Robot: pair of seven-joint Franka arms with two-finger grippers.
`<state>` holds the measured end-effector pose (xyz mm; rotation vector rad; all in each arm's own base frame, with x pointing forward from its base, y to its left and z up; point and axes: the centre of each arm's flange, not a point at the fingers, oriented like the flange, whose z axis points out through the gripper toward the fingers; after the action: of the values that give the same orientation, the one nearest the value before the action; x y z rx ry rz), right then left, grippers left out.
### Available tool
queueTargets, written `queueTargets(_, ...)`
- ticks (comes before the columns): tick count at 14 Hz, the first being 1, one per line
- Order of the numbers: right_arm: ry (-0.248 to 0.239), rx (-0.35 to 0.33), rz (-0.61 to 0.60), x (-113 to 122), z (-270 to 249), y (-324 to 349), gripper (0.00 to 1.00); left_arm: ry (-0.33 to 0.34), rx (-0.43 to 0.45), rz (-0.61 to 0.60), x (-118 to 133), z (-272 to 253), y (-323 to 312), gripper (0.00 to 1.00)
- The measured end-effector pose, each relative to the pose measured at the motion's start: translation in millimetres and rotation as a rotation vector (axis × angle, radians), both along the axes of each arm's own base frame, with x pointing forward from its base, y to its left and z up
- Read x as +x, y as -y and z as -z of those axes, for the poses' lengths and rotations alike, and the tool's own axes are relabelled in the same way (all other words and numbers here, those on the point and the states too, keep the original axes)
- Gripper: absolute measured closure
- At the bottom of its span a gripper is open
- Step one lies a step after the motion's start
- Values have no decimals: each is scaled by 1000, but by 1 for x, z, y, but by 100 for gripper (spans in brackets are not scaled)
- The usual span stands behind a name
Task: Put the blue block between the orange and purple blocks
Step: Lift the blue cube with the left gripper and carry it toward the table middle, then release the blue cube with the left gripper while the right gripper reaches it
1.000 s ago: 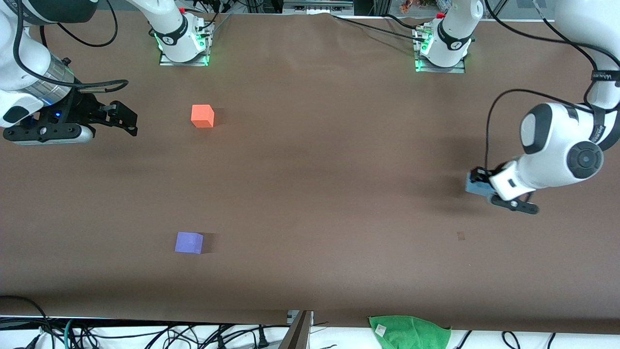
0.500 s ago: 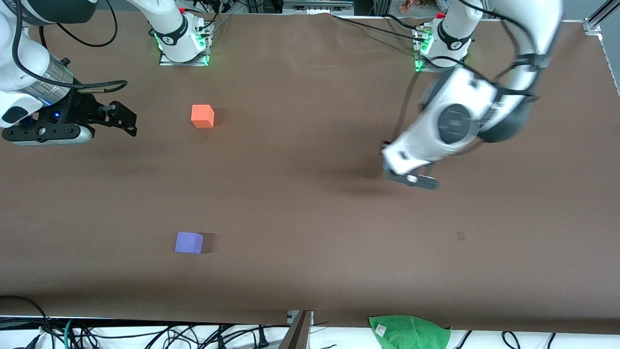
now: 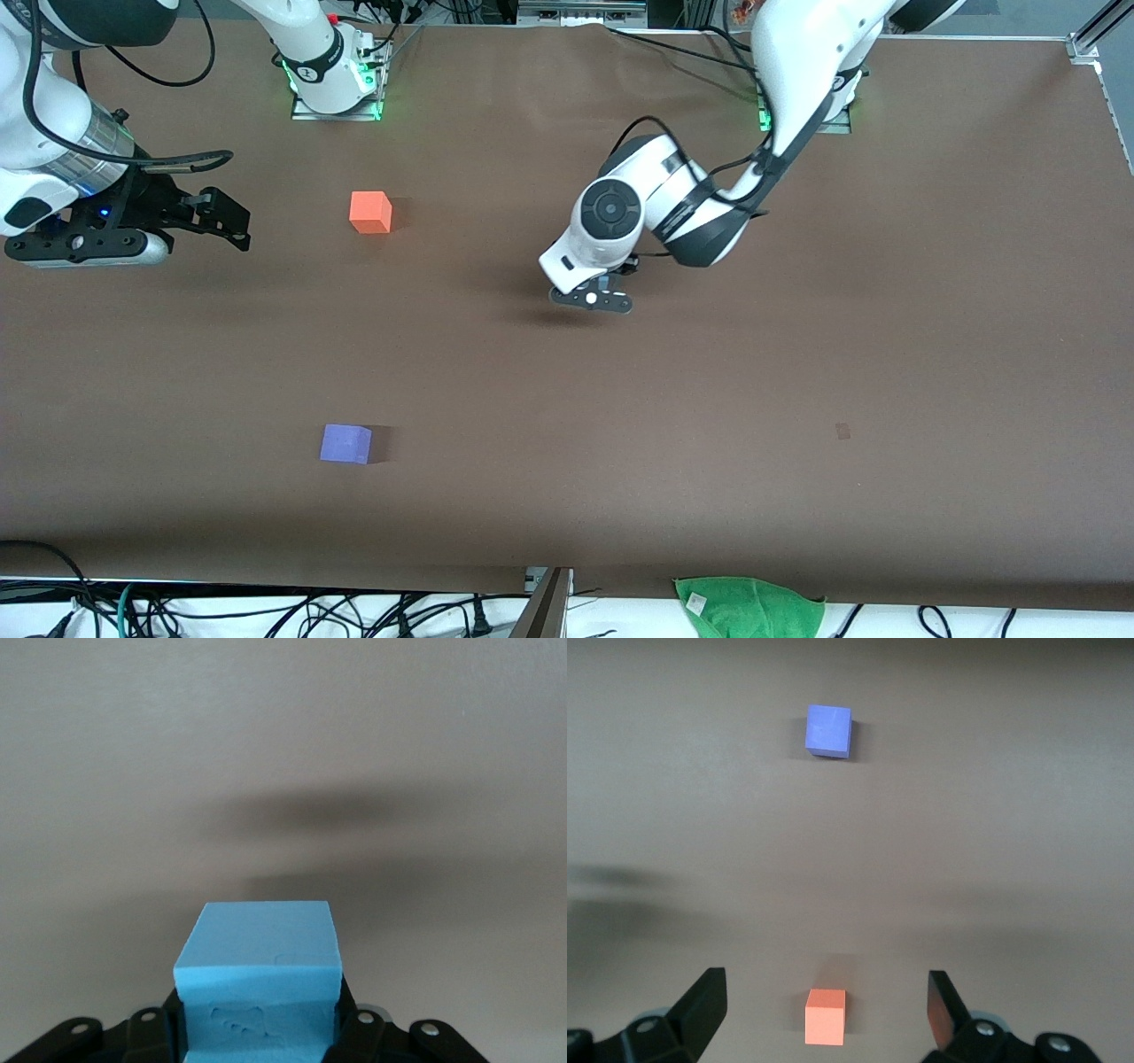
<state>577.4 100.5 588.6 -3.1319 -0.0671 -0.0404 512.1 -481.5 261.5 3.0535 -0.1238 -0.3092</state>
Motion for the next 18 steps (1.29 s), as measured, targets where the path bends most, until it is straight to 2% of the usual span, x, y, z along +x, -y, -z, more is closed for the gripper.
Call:
queueTargets(3,-1,0,-5,0,0,-3,0,32,24,-69,-11,47,19,40)
queueTargets(5,-2,1,-10,-1,1,-6,0,44,41,-89,-20,60,30,40)
queueTargets(7,-9,0,-12,1,5,-7,0,65,45,-96,-15,57,31,26)
queueTargets(9,-30,-5,-12,6,18,-8,0,86,35,-111,-3,44,27,7)
queueTargets(10,-39,-7,-12,8,24,-9,0,91,36,-113,0,33,26,0)
queueTargets(14,-91,-18,-27,18,56,-18,0,95,115,-103,-1,-69,11,0)
queueTargets(16,-129,-27,-68,19,78,-41,0,104,155,-106,9,-137,-26,0)
queueTargets(18,-158,-36,-124,14,98,-79,0,67,149,-90,35,-192,-96,0)
